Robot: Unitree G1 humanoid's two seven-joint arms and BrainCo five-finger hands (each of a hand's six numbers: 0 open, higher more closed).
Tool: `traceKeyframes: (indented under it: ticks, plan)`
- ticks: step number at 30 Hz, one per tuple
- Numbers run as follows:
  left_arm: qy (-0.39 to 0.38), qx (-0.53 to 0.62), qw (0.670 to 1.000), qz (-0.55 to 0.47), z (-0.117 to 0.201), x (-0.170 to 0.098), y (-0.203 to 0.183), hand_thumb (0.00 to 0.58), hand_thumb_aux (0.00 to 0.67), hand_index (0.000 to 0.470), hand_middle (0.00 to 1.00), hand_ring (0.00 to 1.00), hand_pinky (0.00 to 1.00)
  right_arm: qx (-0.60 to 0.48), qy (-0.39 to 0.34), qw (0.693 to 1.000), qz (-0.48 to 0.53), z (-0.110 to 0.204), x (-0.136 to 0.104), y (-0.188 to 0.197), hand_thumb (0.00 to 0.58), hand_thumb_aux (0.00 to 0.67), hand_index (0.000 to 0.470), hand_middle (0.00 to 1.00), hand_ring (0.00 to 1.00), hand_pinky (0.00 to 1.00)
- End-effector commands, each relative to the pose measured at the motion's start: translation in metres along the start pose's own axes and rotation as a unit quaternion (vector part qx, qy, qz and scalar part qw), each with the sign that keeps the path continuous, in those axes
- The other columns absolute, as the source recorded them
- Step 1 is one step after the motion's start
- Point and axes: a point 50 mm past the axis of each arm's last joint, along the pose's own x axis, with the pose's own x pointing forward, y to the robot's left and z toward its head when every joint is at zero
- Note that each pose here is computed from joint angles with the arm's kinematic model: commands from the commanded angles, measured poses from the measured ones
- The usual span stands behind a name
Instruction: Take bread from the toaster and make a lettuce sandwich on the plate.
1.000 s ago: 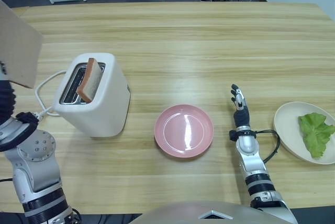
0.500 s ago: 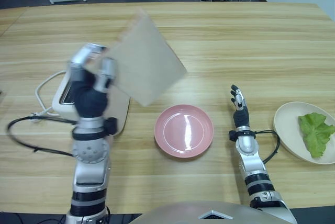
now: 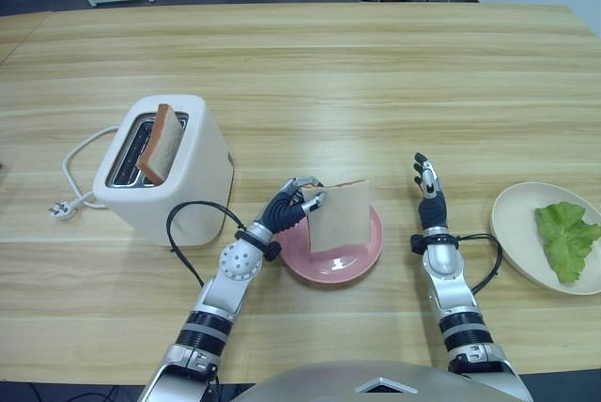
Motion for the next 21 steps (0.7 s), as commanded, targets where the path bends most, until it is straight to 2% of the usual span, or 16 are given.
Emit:
traceKeyframes:
  ticks: [1, 11, 12, 13, 16, 21]
  plan:
    - [0.0, 0.018, 0.999, -0.048, -0.001, -0.008, -0.003, 0.58, 0.67, 0.47, 1.0, 1.0, 1.0, 0.003, 0.009, 1.0, -0.002, -0.002, -0.002, 0.0, 0.0, 0.0, 0.0, 0.0, 0.0, 0.0]
    - [0.029, 0.087, 0.993, -0.08, -0.001, -0.022, 0.008, 0.58, 0.67, 0.47, 0.98, 0.98, 0.98, 0.002, 0.009, 1.0, -0.001, -0.002, -0.002, 0.0, 0.0, 0.0, 0.0, 0.0, 0.0, 0.0]
    - [0.036, 0.099, 0.992, -0.076, -0.002, -0.023, 0.009, 0.468, 0.376, 0.264, 0.0, 0.0, 0.0, 0.002, 0.009, 1.0, -0.001, -0.002, -0.002, 0.0, 0.0, 0.0, 0.0, 0.0, 0.0, 0.0]
    - [0.044, 0.11, 0.99, -0.071, -0.002, -0.023, 0.011, 0.0, 0.0, 0.0, 0.0, 0.0, 0.0, 0.002, 0.009, 1.0, -0.001, -0.002, -0.002, 0.0, 0.0, 0.0, 0.0, 0.0, 0.0, 0.0]
    - [0.066, 0.17, 0.982, -0.056, -0.005, -0.022, 0.015, 0.0, 0.0, 0.0, 0.0, 0.0, 0.0, 0.001, 0.009, 1.0, -0.001, -0.001, -0.002, -0.001, 0.0, 0.0, 0.0, 0.0, 0.0, 0.0]
    - [0.073, 0.313, 0.947, -0.024, -0.001, -0.019, 0.021, 0.0, 0.0, 0.0, 0.0, 0.0, 0.0, 0.0, 0.008, 1.0, -0.001, -0.001, -0.001, -0.002, 0.0, 0.0, 0.0, 0.0, 0.0, 0.0]
